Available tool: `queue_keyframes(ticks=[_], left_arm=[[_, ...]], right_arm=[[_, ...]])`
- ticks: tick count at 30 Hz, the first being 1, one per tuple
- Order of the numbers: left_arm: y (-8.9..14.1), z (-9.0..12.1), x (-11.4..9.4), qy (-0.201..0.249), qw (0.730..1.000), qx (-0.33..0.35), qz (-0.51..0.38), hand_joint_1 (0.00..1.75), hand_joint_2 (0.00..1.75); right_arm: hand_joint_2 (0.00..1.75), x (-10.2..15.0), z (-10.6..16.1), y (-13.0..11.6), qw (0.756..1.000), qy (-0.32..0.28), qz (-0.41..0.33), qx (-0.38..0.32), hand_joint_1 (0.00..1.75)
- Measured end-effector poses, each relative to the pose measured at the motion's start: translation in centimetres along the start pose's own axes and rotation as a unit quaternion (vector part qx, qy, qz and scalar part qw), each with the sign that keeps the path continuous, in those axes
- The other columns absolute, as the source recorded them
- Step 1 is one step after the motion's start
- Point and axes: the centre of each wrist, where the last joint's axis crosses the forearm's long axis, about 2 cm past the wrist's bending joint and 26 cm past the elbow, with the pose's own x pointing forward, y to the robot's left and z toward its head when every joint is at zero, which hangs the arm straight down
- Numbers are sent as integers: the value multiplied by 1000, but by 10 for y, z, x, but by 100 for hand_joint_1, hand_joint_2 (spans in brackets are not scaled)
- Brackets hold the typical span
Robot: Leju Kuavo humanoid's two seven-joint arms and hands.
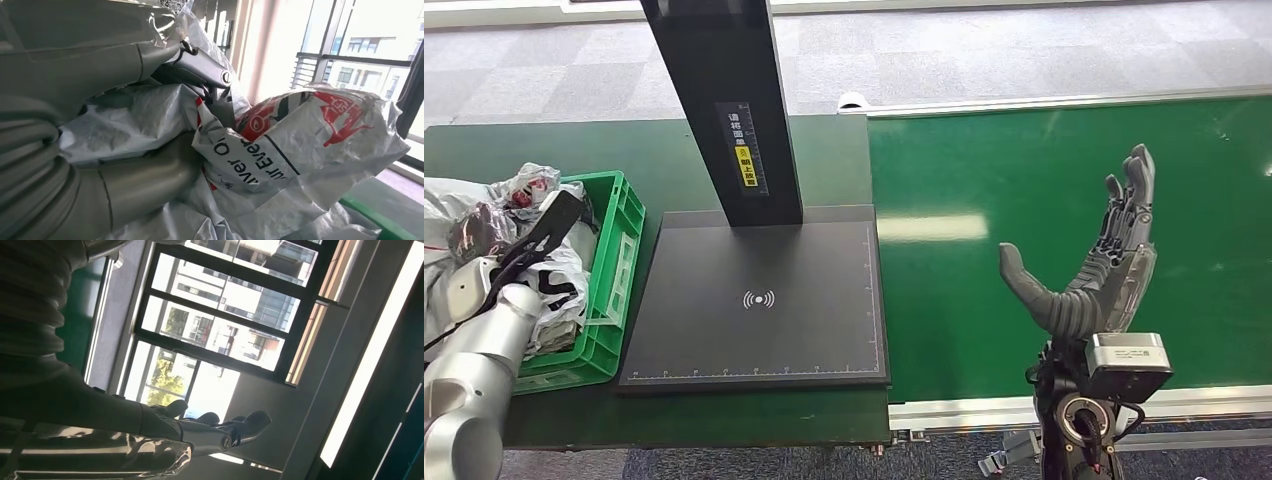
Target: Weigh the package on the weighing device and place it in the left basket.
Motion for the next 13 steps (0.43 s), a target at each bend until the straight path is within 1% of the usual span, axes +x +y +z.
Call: queue_keyframes(ticks=[1,3,5,7,10,12,13], left_arm=[[0,0,0,-8,1000,3,22,0,175],[-2,1,0,-25,996,13,82,0,175],[-4,2,3,-40,986,24,158,0,175],[-5,2,7,-50,967,33,247,0,175],[-5,3,16,-57,925,52,372,0,175],[-4,3,21,-63,899,72,428,0,175],[-3,3,23,-64,892,77,441,0,175]], right_arm=[[175,0,0,0,1000,0,0,0,0],[175,0,1,1,1000,1,1,-1,0],[175,-1,1,1,1000,2,1,-2,0],[175,-1,1,2,1000,3,1,-2,0],[175,-2,1,3,1000,3,-1,-1,0],[175,-2,1,4,1000,4,-2,0,0],[175,-2,1,4,1000,4,-2,1,0]])
